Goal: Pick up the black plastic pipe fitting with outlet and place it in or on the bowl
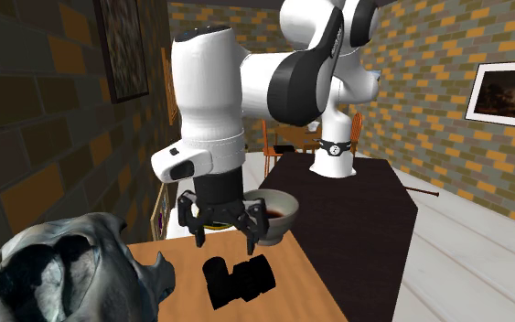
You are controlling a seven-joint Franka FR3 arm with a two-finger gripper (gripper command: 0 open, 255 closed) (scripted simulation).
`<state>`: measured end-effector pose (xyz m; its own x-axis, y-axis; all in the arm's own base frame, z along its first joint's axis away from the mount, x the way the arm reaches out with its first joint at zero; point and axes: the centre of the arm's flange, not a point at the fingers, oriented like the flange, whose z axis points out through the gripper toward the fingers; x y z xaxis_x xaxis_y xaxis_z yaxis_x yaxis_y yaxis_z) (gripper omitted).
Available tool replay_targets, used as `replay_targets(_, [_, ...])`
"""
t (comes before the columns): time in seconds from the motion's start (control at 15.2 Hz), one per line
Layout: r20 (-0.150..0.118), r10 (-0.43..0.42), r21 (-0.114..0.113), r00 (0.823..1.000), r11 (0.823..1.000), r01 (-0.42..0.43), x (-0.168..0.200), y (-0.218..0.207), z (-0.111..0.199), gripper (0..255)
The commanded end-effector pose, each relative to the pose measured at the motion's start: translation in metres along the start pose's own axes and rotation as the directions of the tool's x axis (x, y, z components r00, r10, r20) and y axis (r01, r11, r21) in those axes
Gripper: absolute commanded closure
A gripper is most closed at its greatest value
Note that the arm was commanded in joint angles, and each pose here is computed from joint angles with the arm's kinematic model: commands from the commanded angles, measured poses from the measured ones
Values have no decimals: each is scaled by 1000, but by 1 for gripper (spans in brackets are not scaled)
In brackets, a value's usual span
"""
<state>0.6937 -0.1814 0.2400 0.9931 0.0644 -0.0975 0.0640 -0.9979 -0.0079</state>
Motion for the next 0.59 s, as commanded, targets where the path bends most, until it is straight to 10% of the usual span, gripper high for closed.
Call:
replay_targets(0.0, [0,0,0,1000,1000,0,1,1,11,0])
replay_targets(0.53, [0,0,0,1000,1000,0,1,1,30,0])
